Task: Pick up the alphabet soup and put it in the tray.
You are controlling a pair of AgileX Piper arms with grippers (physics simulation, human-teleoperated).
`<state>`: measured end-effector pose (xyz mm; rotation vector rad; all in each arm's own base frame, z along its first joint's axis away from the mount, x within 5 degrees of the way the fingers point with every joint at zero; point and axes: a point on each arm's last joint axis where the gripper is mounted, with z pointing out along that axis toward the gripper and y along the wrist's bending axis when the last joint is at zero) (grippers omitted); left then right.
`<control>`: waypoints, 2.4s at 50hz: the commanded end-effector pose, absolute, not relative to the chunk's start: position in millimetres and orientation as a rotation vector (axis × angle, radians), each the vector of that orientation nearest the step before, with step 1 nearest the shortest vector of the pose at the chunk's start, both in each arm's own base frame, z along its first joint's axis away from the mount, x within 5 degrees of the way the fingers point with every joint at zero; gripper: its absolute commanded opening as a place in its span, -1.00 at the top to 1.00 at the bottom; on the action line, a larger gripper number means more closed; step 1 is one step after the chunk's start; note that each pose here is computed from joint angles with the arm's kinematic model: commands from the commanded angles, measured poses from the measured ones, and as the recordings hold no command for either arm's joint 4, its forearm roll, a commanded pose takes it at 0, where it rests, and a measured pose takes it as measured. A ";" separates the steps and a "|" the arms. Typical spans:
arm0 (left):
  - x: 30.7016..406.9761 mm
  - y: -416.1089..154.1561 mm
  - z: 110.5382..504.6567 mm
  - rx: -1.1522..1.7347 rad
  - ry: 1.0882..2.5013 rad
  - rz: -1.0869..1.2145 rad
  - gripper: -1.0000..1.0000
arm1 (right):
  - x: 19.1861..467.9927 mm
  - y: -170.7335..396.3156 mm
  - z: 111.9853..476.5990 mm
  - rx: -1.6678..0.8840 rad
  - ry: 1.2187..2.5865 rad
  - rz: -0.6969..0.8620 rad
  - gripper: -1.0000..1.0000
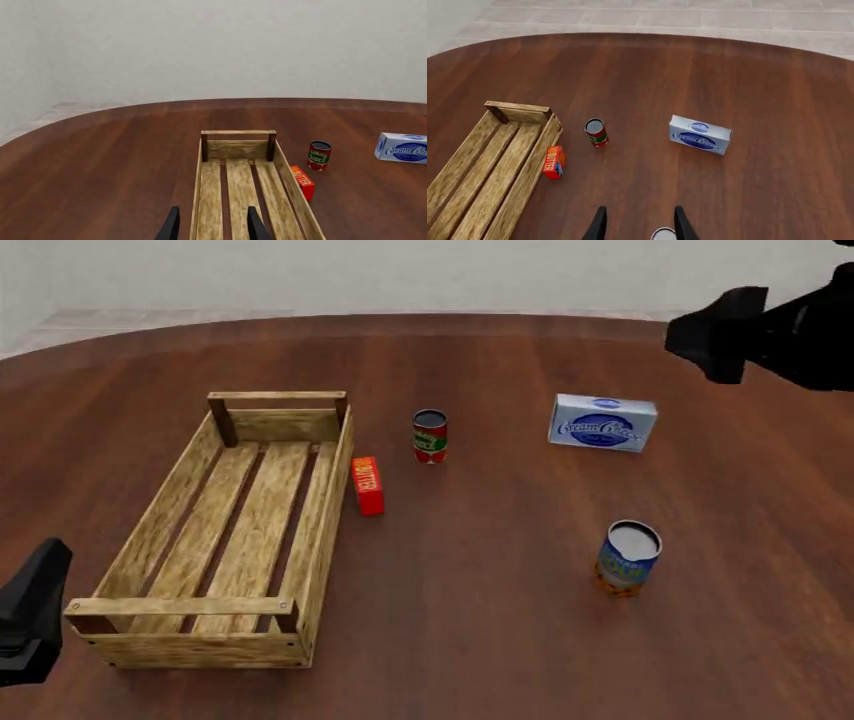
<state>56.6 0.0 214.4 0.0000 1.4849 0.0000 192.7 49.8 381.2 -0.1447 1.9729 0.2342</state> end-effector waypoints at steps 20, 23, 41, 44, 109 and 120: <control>56.6 0.0 214.4 0.000 1.485 0.000 -1.00 | 210.1 48.8 330.9 -0.204 2.152 0.155 -1.00; 56.6 0.0 214.4 0.000 1.485 0.000 -1.00 | 211.2 46.8 330.0 -0.204 2.153 0.143 -1.00; 56.6 0.0 214.4 0.000 1.485 0.000 -1.00 | 213.7 42.3 328.1 -0.193 2.165 0.122 -1.00; 56.6 0.0 214.4 0.000 1.485 0.000 -1.00 | 214.3 40.9 327.1 -0.192 2.167 0.115 -1.00; 56.6 0.0 214.4 0.000 1.485 0.000 -1.00 | 239.0 40.0 263.1 -0.116 2.275 0.121 -1.00; 56.6 0.0 214.4 0.000 1.485 0.000 -1.00 | 242.6 42.2 256.0 -0.123 2.286 0.123 -1.00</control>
